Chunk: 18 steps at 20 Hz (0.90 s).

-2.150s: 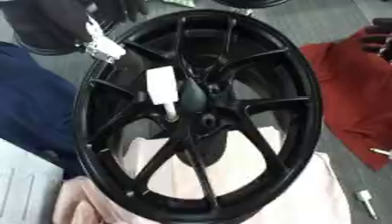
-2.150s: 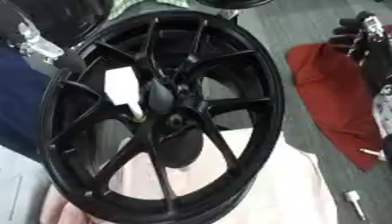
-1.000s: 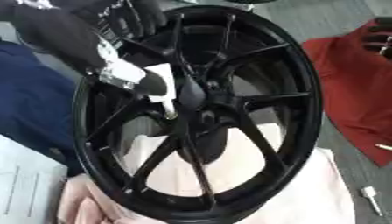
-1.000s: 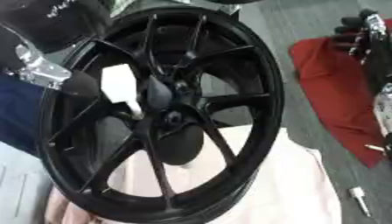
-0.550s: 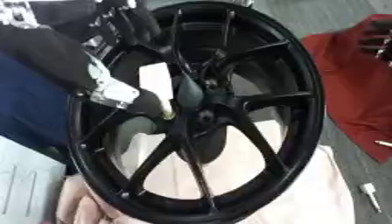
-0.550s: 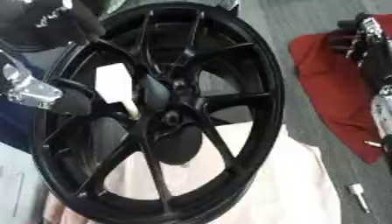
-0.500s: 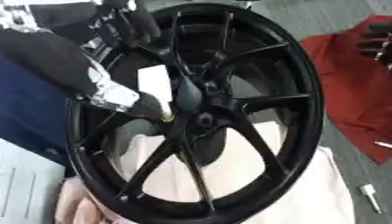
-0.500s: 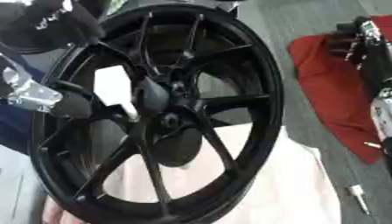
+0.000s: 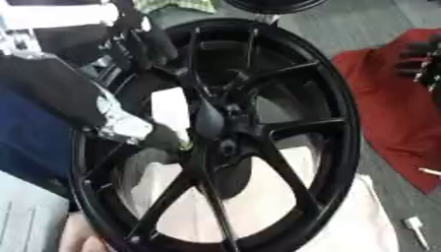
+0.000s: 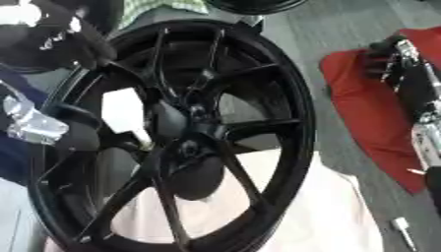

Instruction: Pull the pin out of the wheel hub.

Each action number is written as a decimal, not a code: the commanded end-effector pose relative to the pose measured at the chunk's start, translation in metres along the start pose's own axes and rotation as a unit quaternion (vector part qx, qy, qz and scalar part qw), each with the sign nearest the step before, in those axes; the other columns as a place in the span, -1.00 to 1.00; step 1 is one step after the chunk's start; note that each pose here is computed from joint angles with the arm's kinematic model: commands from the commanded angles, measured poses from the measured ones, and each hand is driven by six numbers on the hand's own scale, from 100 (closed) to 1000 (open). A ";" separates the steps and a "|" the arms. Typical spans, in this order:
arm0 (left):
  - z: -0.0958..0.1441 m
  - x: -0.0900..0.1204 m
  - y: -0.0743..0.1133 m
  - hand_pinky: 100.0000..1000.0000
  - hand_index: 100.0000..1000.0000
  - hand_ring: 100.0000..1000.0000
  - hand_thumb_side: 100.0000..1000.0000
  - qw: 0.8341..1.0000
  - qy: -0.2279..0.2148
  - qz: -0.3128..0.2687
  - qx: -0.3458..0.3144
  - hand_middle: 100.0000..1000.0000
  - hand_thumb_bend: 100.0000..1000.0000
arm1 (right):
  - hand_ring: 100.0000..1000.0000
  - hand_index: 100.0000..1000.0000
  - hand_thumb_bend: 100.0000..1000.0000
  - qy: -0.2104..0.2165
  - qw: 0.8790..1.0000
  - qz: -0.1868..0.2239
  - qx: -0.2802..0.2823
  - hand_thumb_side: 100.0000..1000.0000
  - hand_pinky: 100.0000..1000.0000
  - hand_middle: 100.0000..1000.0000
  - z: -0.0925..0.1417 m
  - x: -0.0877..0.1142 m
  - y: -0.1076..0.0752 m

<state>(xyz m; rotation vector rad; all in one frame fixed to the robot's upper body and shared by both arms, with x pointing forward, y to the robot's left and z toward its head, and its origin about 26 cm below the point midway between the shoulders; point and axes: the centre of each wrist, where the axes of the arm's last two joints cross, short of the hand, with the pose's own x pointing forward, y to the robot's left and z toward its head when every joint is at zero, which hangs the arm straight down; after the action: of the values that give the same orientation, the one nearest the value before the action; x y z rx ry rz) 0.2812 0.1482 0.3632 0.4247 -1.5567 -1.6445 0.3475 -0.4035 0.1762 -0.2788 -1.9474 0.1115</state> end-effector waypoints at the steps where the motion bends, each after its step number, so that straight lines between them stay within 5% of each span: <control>1: 0.000 -0.002 0.005 0.54 0.66 0.55 -0.39 0.998 0.049 0.002 -0.026 0.46 0.34 | 0.38 0.46 -1.00 -0.015 1.000 0.012 0.002 0.77 0.50 0.28 -0.005 0.011 -0.004; 18: -0.058 -0.025 -0.001 0.51 0.56 0.44 -0.55 0.994 0.078 -0.031 -0.072 0.30 0.19 | 0.38 0.46 -1.00 -0.008 1.000 0.007 0.004 0.78 0.50 0.28 -0.004 0.006 -0.002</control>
<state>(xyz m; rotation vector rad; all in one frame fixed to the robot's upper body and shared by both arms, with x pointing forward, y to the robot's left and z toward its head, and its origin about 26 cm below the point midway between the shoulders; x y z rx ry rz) 0.3379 0.1262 0.3355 0.5165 -1.4141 -1.7402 0.3494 -0.4013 0.1748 -0.2651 -1.9450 0.1079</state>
